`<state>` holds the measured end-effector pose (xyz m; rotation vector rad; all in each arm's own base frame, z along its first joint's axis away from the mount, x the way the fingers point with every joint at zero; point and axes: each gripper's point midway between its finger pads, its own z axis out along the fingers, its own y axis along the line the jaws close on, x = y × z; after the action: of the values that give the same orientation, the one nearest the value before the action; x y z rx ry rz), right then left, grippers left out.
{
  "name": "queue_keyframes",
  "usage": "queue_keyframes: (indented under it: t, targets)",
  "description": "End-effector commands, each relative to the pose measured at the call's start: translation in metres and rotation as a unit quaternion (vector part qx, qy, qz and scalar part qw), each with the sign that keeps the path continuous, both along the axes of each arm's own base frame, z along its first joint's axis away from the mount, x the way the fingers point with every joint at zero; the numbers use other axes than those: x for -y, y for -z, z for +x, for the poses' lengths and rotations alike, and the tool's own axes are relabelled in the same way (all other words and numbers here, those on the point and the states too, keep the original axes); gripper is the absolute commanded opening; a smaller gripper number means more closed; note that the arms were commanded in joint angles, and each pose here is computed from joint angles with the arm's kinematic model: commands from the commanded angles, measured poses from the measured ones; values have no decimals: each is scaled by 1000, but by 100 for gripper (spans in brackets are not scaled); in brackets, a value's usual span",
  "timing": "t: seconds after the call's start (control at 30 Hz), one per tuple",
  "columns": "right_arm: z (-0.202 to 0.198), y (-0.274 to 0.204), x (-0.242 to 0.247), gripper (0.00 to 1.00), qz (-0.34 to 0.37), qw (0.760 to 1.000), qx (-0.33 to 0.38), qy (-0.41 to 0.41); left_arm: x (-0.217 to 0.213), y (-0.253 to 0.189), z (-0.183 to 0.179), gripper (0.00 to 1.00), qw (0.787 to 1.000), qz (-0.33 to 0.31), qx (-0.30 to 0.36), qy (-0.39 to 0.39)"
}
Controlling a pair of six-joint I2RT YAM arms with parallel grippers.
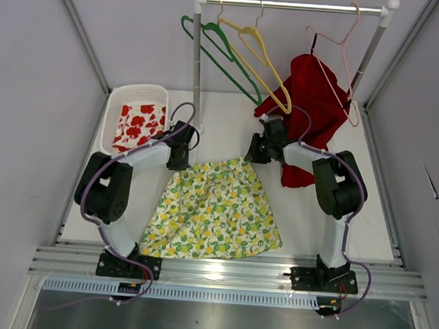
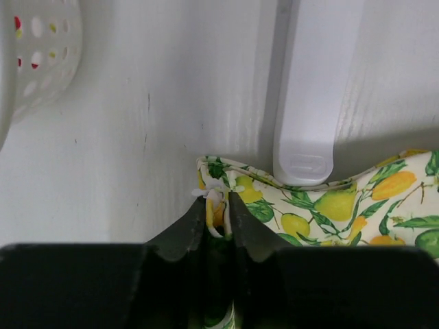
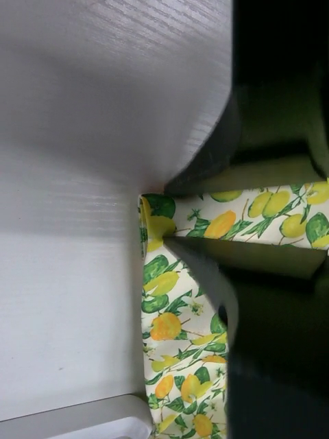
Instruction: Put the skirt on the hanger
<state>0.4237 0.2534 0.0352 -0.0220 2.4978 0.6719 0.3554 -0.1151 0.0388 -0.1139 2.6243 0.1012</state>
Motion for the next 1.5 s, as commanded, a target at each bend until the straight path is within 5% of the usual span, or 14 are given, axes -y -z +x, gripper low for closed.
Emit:
queue_keyframes:
  t: [0.0,0.07,0.23,0.47,0.77,0.93,1.47]
  targets:
    - [5,-5,-3,24,14,1000,13,0,18,-26,24,7,998,-48,42,15]
    - [1,-14,2,18,21,1000,19,11,23,-48,29,0,996,-64,63,22]
    - [-9,-55,26,6,39,997,46,51,30,-107,34,0,989,-93,114,32]
    - [-13,-162,73,7,80,980,142,116,51,-199,51,0,963,-152,210,74]
    - [15,-269,106,7,113,958,234,120,65,-295,89,0,905,-212,346,124]
    - [-23,-273,113,7,129,952,248,125,73,-304,68,0,885,-245,362,160]
    - [-135,-188,113,7,107,971,165,133,61,-173,-36,0,905,-312,261,126]
